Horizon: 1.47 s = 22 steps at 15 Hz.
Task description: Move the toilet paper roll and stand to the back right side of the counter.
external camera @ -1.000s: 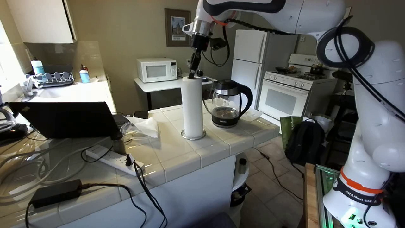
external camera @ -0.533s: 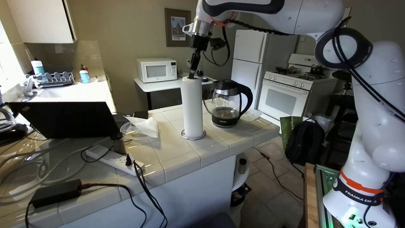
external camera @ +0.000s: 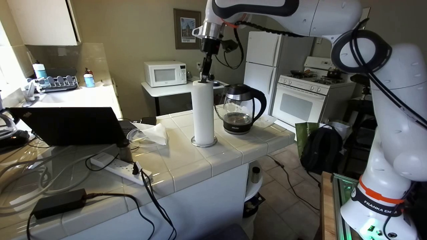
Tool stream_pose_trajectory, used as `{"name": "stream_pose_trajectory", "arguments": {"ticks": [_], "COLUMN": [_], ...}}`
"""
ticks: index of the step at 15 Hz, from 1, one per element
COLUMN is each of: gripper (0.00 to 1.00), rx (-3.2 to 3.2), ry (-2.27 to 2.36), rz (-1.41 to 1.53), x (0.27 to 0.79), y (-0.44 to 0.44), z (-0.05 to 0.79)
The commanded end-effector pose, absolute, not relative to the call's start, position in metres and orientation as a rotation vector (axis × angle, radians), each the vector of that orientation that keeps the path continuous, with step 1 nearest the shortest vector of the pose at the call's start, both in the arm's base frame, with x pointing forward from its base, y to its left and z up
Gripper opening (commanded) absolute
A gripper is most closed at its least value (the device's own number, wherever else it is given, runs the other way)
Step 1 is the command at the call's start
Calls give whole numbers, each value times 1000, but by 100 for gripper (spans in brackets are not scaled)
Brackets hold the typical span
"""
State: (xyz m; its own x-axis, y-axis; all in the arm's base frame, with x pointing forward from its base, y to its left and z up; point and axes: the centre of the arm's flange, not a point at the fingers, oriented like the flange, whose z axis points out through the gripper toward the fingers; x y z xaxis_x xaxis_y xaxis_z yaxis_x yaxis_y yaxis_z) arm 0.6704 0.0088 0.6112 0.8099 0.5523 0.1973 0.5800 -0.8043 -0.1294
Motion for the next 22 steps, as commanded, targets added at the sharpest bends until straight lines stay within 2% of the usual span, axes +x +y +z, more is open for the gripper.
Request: {"name": "stream_pose_trajectory", "arguments": {"ticks": [1,2,6,9,15,17,18,19,22], "gripper": [21,23,21,11,18,17,13,3,0], "rx": [-2853,-2857,-2878,-2888,-2927,-2937,-2942,-2946,-2952], "ry": [-891,-895,-900,-905,-916,-918,-918,-920,-919], "rz": [-90,-69,-50,-48,-33,-29,-27,-26,-21], "x": [683,684,684,685,683,683,683,683,683], "y": [15,16,19,21,28,29,30,30,31], "z": [597,593,593,594,599,600,600,600,600]}}
